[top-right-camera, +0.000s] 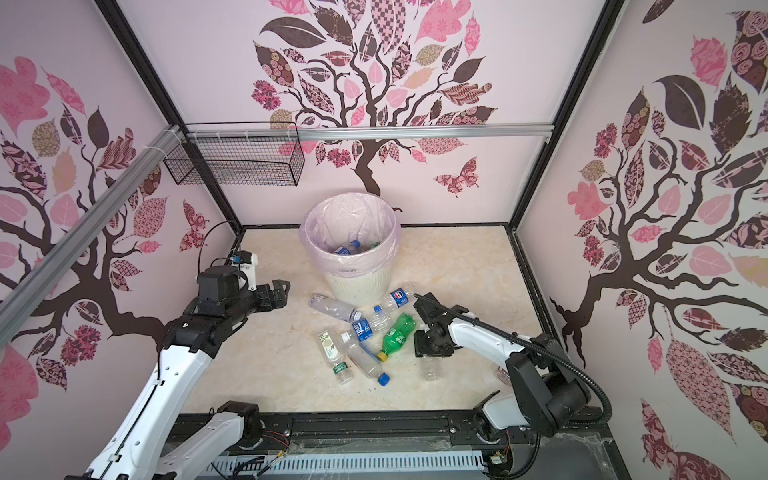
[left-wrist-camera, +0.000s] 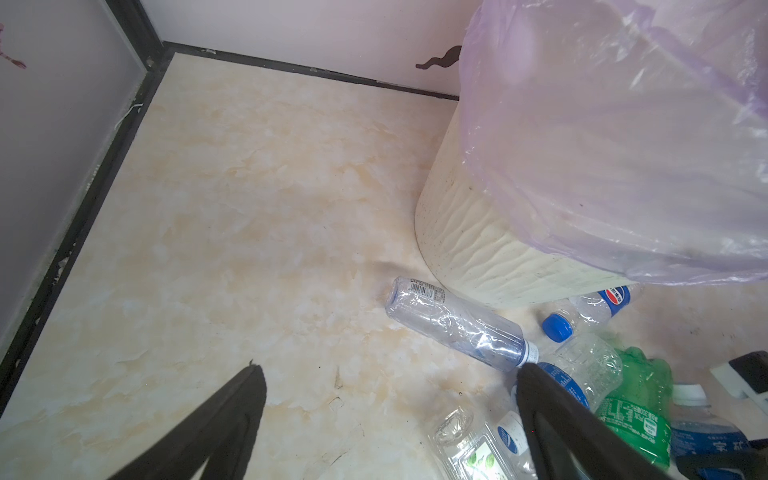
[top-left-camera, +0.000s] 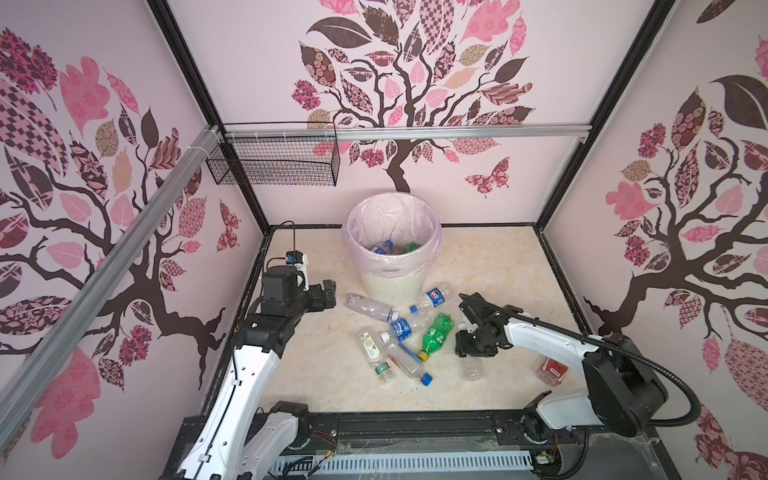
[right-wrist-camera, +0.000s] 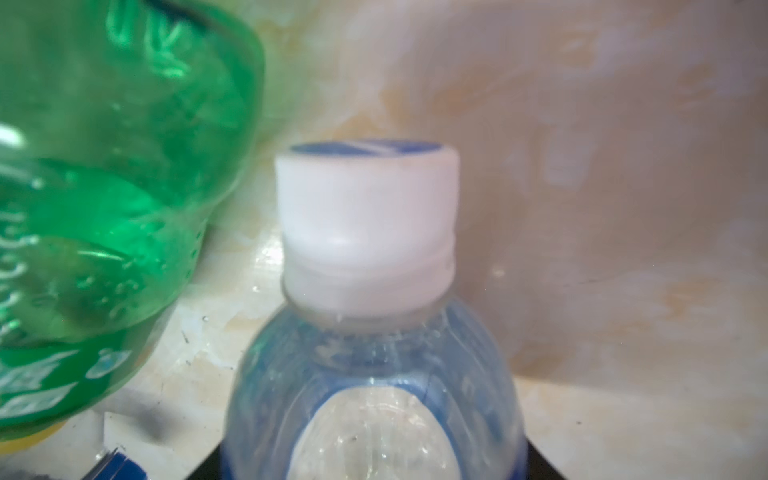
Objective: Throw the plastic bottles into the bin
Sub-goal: 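Close the right gripper on the white-capped water bottle and lift it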
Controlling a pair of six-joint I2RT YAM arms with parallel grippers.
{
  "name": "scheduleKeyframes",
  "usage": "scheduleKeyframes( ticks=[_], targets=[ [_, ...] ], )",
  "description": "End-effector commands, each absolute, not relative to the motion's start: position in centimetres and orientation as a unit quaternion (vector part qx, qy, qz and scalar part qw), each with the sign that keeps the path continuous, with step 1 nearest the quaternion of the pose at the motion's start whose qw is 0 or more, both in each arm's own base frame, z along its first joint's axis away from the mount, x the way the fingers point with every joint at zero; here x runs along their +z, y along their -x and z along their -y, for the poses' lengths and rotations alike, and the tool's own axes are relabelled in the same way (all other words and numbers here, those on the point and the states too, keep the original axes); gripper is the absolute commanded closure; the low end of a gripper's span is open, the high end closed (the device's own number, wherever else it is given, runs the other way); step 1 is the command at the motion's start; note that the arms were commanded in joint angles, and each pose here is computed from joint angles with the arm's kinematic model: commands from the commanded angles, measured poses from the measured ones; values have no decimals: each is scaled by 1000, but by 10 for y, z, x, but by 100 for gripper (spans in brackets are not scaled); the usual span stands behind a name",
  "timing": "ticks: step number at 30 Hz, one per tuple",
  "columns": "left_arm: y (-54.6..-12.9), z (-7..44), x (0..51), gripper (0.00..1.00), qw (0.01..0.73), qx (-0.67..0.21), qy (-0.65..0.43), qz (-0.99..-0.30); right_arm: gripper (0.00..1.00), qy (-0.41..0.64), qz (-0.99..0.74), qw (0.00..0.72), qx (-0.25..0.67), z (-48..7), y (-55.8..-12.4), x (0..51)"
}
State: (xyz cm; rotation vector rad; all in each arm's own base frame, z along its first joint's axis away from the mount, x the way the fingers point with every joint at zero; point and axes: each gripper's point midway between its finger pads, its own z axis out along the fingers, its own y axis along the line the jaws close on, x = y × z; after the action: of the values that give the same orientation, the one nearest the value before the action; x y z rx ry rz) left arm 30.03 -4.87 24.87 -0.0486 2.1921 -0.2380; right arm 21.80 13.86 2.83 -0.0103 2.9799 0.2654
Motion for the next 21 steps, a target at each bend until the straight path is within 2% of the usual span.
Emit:
scheduleKeyframes(
  ticks=[1, 12, 17, 21],
  targets=[
    [-296, 49, 244, 2, 448, -95, 11, -889, 46, -21, -989, 118, 88, -125, -249, 49],
    [-291, 53, 256, 2, 460, -110, 1, -881, 47, -52, -962, 243, 110, -107, -340, 130],
    [-284, 52, 256, 2, 455, -103, -5, -885, 47, -52, -946, 292, 132, -111, -364, 167],
    [-279, 51, 255, 2, 459, -103, -9, -882, 47, -45, -911, 367, 183, -121, -374, 213]
  ],
)
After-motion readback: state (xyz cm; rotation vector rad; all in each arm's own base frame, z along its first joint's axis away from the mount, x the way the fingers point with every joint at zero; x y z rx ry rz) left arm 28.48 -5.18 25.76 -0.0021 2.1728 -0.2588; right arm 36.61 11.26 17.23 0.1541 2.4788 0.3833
